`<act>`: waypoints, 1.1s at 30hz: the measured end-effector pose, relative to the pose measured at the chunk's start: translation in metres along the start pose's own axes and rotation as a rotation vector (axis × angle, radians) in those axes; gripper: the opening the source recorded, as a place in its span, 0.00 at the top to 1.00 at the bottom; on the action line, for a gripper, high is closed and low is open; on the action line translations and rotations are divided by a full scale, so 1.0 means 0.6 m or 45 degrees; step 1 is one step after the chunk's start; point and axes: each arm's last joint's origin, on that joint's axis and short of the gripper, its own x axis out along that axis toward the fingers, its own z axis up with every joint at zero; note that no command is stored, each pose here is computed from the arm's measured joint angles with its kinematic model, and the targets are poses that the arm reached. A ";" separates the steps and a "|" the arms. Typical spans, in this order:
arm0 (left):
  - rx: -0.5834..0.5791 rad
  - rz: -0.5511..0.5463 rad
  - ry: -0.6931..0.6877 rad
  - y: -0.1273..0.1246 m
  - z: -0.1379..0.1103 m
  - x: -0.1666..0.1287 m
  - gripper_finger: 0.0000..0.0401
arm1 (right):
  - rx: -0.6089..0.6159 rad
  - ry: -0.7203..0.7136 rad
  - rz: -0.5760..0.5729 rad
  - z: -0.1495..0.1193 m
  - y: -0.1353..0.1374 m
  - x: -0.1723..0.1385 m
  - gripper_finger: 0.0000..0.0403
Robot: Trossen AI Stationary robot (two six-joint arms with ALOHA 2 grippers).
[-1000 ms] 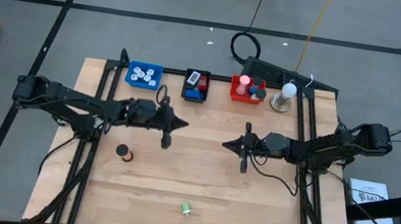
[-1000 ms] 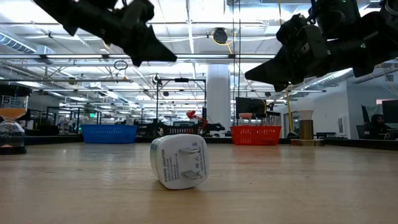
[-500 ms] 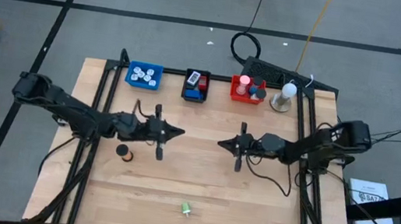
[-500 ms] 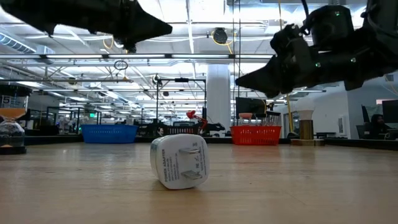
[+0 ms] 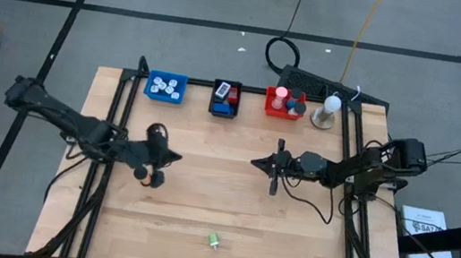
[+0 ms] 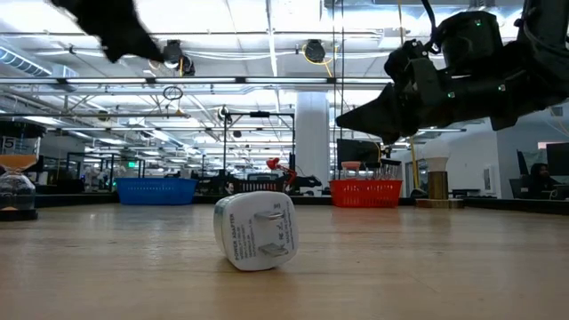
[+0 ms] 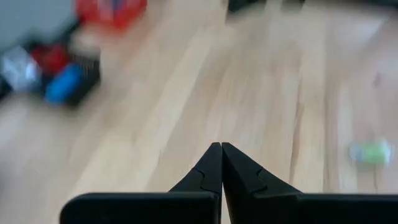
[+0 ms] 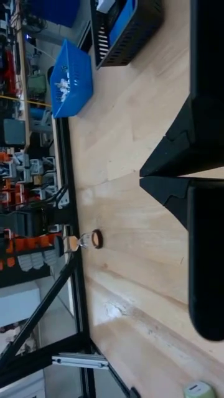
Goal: Pick & Place Office items
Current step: Put the black hourglass into the red bin
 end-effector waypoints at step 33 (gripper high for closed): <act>-0.421 0.434 1.131 -0.052 -0.062 -0.002 0.03 | -0.001 0.029 -0.002 -0.004 0.000 0.000 1.00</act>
